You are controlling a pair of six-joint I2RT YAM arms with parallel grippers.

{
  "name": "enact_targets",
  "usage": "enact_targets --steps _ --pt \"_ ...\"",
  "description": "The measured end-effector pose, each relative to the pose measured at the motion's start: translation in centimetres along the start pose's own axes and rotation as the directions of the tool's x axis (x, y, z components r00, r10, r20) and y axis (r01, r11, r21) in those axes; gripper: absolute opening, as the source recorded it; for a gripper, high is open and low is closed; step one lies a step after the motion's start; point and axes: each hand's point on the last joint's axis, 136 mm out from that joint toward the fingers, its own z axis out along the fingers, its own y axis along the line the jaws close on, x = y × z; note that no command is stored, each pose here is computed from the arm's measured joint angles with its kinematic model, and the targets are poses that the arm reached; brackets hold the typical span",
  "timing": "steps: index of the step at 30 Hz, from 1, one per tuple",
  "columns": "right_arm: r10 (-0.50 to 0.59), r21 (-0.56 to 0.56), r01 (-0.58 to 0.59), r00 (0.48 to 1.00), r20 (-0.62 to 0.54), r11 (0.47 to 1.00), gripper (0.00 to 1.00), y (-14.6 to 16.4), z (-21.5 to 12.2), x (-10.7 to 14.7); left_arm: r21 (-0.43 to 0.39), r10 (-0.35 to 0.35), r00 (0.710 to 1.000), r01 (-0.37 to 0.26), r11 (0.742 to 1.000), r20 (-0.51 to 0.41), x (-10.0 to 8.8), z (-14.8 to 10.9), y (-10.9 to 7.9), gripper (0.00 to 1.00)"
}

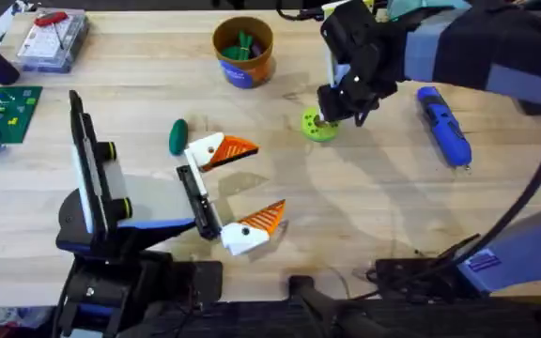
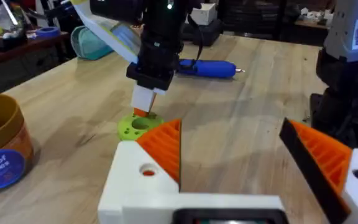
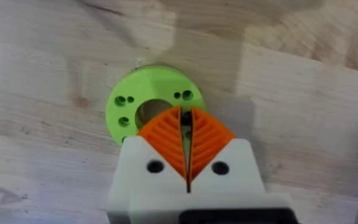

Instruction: Pick up the gripper from the table and insert it into the empty holder that is missing its gripper. Then pick up a screw, insert it into the mounting hole, and use the screwdriver to tighten it. Finally, clean up the table by picking up the vegetable and placing it into the bucket.

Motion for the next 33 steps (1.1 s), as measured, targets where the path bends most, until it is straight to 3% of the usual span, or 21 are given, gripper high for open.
enact_targets --steps 20,26,33 --pt "-0.015 0.028 0.015 1.0 -0.008 0.999 0.004 -0.6 -0.8 0.4 0.0 0.0 1.0 0.0 1.0 0.0 0.0 0.0 0.0 0.987" --pt "-0.01 0.024 0.01 0.999 0.032 1.0 0.004 -1.0 -5.1 -0.3 0.0 0.0 1.0 0.0 1.0 0.0 0.0 0.0 0.0 0.987" --pt "-0.012 -0.014 0.014 0.983 0.181 1.0 0.004 -1.1 -12.0 -2.5 0.0 0.0 1.0 0.0 1.0 0.0 0.0 0.0 0.0 0.987"
